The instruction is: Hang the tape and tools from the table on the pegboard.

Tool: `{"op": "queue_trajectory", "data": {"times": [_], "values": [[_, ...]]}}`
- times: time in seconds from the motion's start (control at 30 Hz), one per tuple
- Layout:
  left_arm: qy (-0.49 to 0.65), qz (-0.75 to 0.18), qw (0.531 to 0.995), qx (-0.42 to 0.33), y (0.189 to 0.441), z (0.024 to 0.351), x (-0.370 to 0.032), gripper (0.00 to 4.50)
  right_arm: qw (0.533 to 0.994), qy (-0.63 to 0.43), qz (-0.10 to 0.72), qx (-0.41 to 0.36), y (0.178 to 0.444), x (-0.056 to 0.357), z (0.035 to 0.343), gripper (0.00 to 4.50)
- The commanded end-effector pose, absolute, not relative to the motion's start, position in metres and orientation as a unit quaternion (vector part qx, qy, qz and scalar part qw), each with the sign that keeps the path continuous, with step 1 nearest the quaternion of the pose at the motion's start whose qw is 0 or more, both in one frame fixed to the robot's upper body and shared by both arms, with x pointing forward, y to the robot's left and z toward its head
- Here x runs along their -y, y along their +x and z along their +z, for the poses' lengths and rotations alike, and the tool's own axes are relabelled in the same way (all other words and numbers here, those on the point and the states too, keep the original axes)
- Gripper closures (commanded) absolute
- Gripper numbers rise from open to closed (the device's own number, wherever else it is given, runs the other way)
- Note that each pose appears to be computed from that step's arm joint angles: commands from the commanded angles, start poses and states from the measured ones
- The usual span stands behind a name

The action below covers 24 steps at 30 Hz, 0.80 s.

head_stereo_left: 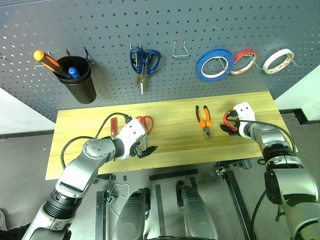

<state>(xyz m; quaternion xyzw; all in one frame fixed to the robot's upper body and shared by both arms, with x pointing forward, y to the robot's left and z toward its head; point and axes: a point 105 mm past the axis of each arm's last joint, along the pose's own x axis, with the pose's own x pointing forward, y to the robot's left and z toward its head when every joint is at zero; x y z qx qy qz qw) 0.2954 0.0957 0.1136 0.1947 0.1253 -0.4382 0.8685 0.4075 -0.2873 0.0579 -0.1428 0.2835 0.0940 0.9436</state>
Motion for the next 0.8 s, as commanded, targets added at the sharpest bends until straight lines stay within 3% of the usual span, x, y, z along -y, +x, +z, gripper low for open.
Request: {"op": "queue_trajectory", "data": {"times": [0.03, 0.5, 0.8], "values": [[0.200, -0.437, 0.870, -0.107, 0.292, 0.125, -0.096, 0.58, 0.946, -0.148, 0.087, -0.276, 0.409, 0.296, 0.067, 0.00], [0.197, -0.435, 0.872, -0.107, 0.285, 0.131, -0.098, 0.58, 0.932, -0.113, 0.129, -0.320, 0.396, 0.288, 0.046, 0.00], [0.201, -0.418, 0.879, -0.106, 0.283, 0.137, -0.107, 0.58, 0.934, -0.111, 0.123, -0.316, 0.398, 0.289, 0.048, 0.00]]}}
